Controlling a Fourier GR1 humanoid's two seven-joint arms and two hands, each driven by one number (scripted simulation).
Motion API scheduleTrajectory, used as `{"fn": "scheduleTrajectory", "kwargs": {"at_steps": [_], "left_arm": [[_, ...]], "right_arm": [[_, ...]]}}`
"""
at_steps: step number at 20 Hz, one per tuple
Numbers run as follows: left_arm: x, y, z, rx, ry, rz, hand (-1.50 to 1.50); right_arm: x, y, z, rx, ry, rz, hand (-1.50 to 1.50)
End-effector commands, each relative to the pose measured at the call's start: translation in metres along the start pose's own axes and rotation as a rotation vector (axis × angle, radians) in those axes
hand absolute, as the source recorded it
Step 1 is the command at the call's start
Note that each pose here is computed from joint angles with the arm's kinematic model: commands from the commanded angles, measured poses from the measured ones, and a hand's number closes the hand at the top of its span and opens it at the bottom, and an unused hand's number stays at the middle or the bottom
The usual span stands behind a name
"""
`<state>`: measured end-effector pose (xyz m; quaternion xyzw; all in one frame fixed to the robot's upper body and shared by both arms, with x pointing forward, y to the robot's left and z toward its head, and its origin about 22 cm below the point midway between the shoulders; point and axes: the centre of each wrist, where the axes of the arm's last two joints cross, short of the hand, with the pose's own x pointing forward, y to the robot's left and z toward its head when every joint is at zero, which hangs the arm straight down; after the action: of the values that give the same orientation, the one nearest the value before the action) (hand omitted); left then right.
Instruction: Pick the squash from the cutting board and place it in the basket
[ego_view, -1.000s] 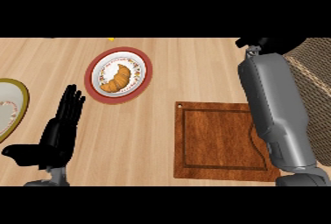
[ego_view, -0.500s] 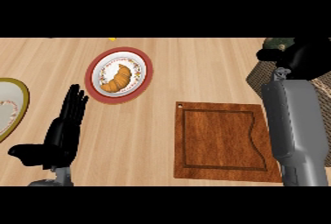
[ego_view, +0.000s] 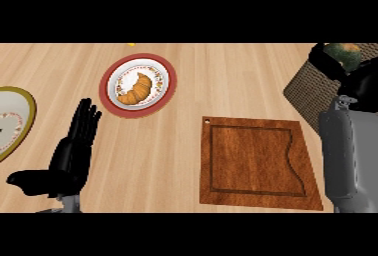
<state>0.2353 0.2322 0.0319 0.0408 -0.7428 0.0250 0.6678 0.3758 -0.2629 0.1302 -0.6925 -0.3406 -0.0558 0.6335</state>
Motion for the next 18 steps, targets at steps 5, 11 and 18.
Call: {"fn": "scheduleTrajectory", "kwargs": {"at_steps": [5, 11, 18], "left_arm": [[0.000, 0.011, -0.003, 0.009, -0.007, -0.013, 0.00], [-0.005, 0.006, -0.006, -0.011, -0.005, -0.014, 0.00], [0.009, 0.001, -0.009, -0.008, -0.010, 0.001, 0.00]], "right_arm": [[-0.056, 0.014, -0.018, 0.013, 0.086, 0.031, 1.50], [-0.060, 0.017, -0.022, -0.045, 0.175, 0.000, 1.50], [-0.076, 0.025, -0.013, 0.033, 0.144, -0.010, -1.50]]}}
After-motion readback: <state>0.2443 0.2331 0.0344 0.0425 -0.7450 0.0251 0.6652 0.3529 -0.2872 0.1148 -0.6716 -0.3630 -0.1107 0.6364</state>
